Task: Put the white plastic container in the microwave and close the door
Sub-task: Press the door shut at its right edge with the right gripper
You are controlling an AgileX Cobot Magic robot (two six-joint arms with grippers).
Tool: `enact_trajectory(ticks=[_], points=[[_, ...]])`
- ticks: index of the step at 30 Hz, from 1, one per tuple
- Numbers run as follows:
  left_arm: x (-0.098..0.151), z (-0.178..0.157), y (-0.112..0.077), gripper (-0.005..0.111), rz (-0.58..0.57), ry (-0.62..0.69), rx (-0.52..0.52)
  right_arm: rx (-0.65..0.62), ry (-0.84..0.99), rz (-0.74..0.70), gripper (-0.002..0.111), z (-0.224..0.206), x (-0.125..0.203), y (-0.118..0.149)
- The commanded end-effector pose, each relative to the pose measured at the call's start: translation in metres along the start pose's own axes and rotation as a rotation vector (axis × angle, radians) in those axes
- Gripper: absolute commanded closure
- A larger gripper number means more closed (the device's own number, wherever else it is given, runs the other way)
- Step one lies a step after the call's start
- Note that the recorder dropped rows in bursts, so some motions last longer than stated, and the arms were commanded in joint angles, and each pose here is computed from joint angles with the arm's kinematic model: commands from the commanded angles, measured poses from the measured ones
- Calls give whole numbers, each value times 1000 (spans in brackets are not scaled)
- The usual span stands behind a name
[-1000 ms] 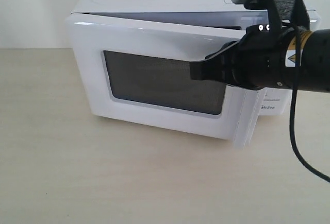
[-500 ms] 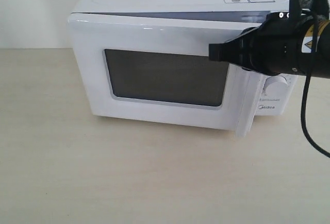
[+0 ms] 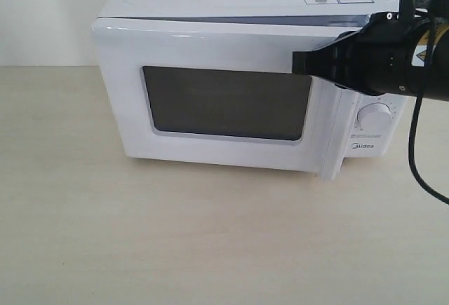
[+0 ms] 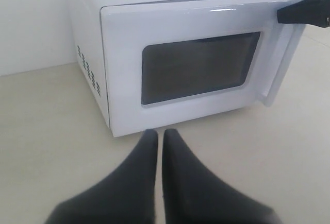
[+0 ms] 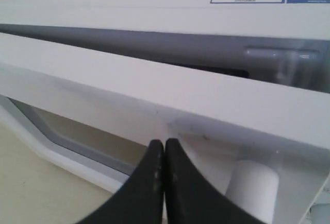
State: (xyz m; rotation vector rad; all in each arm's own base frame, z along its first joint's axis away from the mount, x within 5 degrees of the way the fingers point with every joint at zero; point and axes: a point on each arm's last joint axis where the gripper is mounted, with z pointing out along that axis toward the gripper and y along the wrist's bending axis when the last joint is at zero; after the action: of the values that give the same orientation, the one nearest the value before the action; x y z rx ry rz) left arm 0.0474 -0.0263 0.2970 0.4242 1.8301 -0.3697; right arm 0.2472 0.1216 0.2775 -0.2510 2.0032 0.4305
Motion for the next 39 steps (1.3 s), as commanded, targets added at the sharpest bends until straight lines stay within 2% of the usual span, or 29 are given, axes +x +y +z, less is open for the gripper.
enact_trajectory(ticks=[1,12,22,39], points=[[1,1,0,102,15,-20,6,-2,-23,-7,109,6,-5,-1],[5,6,0,102,15,-37,5,-1,-31,-23,109,15,-14,0],[5,6,0,102,20,-41,5,71,-10,5,109,15,-15,-20],[5,6,0,102,23,-41,5,62,-40,2,109,15,-19,-19]])
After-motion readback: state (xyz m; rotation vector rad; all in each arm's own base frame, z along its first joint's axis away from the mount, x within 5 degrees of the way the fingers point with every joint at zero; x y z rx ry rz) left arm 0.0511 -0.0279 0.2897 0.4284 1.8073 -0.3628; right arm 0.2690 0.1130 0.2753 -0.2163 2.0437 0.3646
